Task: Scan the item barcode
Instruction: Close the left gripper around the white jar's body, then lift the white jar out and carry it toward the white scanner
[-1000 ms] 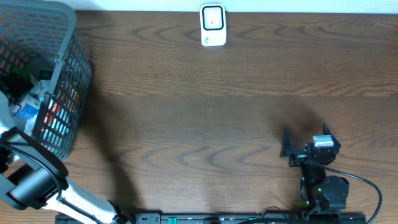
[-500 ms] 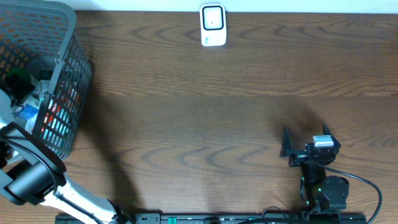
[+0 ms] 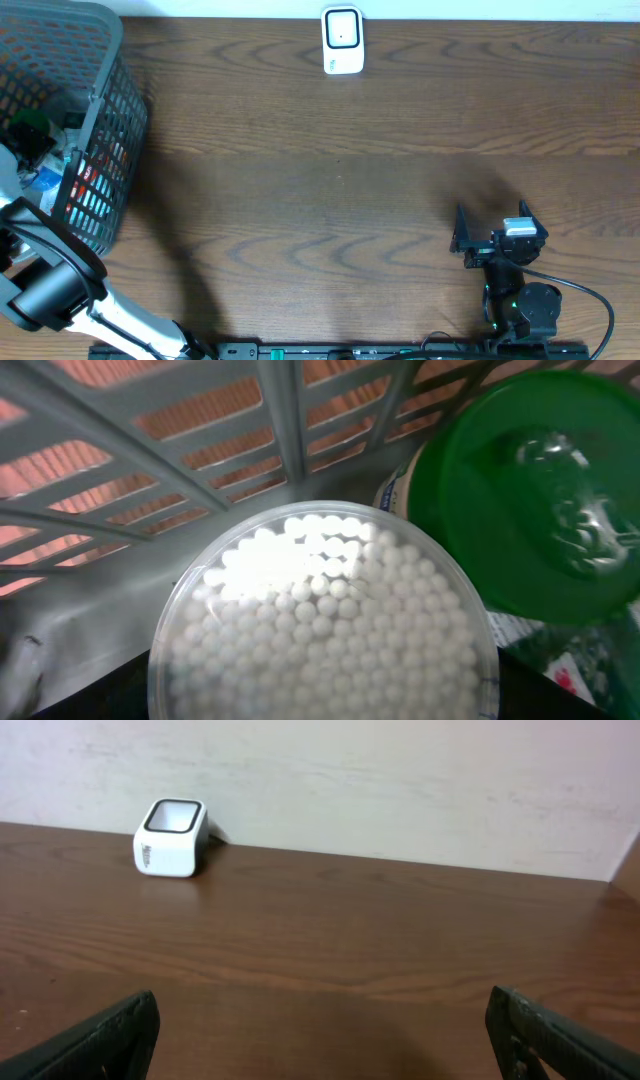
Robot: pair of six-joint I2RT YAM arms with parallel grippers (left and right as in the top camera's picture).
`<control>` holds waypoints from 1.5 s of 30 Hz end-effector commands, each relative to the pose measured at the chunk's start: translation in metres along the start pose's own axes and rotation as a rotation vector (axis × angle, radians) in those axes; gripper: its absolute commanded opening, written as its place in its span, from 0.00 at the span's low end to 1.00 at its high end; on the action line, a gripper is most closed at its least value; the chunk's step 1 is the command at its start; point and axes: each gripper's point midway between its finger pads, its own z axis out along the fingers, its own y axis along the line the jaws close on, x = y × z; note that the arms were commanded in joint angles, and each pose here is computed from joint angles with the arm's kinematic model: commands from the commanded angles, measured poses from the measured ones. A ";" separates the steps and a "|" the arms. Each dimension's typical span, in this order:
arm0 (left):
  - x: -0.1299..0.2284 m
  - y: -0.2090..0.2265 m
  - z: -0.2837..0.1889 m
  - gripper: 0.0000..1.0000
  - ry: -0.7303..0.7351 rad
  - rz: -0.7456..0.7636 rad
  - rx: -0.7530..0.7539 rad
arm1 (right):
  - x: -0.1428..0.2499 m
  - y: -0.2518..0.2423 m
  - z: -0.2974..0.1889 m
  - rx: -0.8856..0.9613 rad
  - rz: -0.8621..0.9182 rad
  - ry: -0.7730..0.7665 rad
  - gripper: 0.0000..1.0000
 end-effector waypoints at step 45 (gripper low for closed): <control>0.206 -0.198 -0.370 0.68 -0.061 0.674 0.875 | 0.000 0.000 0.000 0.002 0.012 -0.001 0.99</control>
